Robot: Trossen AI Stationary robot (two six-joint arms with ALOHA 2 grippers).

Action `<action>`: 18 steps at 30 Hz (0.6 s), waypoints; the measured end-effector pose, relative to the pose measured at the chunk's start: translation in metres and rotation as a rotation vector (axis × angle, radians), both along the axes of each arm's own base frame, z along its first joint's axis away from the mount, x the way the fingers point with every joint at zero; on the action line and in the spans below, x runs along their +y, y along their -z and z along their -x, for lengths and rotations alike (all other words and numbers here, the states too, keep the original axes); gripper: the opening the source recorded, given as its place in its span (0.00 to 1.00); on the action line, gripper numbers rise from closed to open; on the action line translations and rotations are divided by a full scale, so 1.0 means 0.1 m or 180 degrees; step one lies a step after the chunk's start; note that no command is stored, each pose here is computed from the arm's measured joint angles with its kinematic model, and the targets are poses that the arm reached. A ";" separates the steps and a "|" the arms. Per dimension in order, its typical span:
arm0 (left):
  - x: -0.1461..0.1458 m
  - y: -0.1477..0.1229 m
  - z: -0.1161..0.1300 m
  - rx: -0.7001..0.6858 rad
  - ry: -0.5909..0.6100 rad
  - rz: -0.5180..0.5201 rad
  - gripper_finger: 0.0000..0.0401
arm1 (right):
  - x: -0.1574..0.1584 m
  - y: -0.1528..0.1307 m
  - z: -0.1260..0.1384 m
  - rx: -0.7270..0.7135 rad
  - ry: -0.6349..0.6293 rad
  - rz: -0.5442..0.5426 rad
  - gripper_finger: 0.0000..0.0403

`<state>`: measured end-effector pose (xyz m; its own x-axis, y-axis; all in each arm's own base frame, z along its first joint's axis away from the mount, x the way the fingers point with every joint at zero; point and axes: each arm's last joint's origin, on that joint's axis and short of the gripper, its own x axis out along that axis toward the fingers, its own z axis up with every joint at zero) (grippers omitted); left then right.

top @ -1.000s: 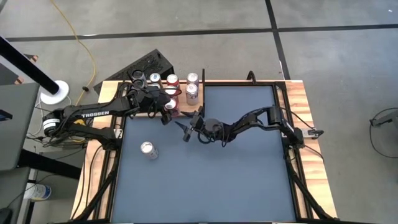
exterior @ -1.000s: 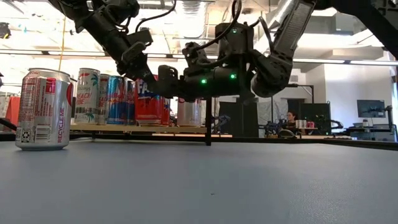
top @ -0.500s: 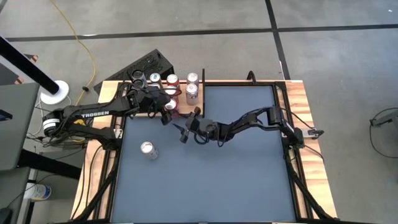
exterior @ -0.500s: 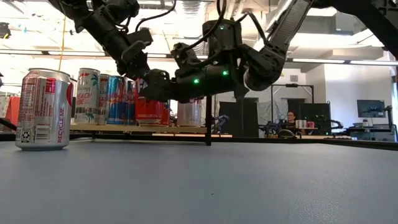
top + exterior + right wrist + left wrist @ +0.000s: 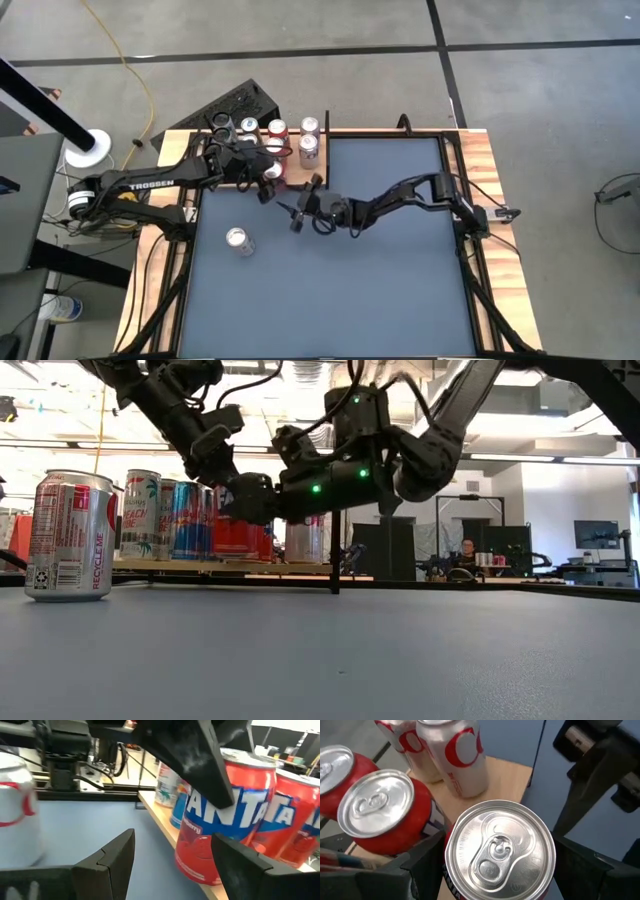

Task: Place canned beverage on shelf
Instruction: Put the red soda can on the shelf aligned with the other orange soda can

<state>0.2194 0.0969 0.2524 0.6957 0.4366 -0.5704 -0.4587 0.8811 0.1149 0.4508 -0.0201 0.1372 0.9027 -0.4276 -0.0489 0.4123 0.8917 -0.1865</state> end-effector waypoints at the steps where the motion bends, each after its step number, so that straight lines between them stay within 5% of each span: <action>1: -0.01 -0.02 0.00 0.0023 0.0009 0.0010 0.72 | 0.01 -0.02 0.00 0.0012 -0.0005 0.0000 0.65; 18: -0.01 -0.07 -0.02 0.0032 -0.0116 0.0012 0.72 | -0.08 -0.08 0.04 0.0104 0.0078 -0.0234 0.65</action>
<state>0.2213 0.0957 0.2590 0.6737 0.4593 -0.5790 -0.4894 0.8643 0.1162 0.4466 -0.0285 0.1454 0.8894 -0.4437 -0.1102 0.4289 0.8933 -0.1346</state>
